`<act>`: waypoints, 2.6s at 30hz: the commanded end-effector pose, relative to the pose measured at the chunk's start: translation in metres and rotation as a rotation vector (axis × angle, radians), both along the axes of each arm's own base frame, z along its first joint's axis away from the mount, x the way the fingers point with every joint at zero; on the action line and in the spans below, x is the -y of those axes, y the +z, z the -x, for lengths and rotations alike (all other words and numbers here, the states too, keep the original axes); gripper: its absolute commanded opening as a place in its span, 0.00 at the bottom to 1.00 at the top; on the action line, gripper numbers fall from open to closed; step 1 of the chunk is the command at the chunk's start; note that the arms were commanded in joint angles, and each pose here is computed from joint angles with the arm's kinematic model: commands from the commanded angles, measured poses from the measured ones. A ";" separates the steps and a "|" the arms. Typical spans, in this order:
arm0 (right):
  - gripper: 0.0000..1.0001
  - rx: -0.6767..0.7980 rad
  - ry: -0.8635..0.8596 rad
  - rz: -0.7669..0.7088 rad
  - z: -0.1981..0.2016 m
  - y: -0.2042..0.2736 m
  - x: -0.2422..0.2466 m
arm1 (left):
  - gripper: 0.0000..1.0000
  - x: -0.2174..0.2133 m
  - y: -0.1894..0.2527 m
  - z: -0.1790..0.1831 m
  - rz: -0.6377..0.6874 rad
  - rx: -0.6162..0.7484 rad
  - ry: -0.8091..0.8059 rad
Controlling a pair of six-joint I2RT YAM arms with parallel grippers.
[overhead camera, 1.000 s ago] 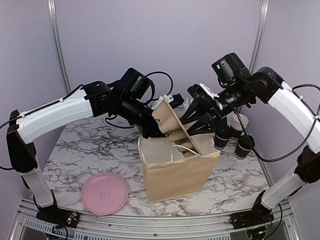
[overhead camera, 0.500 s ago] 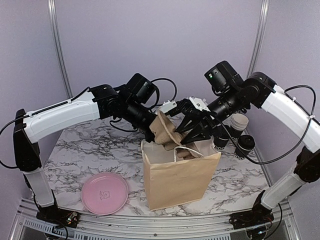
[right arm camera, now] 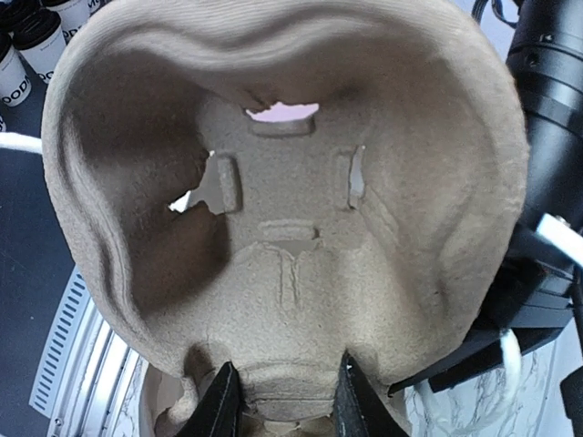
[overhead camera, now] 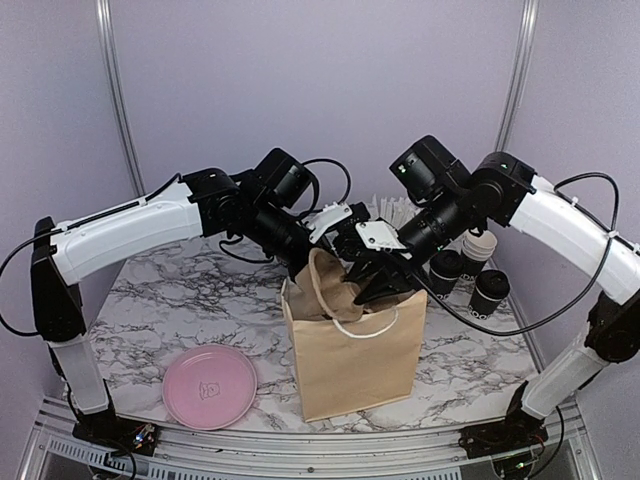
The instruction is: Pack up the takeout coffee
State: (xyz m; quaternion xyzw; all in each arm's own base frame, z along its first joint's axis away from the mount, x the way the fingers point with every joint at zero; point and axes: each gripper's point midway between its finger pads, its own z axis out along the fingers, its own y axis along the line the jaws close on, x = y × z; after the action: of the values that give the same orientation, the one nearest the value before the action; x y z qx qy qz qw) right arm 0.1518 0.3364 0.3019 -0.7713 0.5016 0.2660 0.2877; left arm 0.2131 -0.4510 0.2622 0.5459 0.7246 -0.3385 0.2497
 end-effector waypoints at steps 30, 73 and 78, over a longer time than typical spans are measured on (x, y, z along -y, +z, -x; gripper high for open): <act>0.25 0.050 -0.228 0.094 -0.020 0.002 -0.002 | 0.74 -0.074 0.110 -0.051 0.140 0.337 0.400; 0.27 -0.007 -0.442 0.204 -0.057 -0.037 0.018 | 0.75 -0.110 0.104 -0.030 0.196 0.323 0.379; 0.27 -0.008 -0.429 0.270 -0.057 -0.054 0.025 | 0.74 -0.100 0.110 -0.009 0.266 0.295 0.271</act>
State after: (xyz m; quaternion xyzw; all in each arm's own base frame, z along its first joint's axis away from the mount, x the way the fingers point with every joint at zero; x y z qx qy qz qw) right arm 0.2136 0.3214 0.2728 -0.6742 0.6688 0.1380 0.2812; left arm 0.2444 -0.3429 0.3540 0.4197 0.7394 -0.2587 0.4586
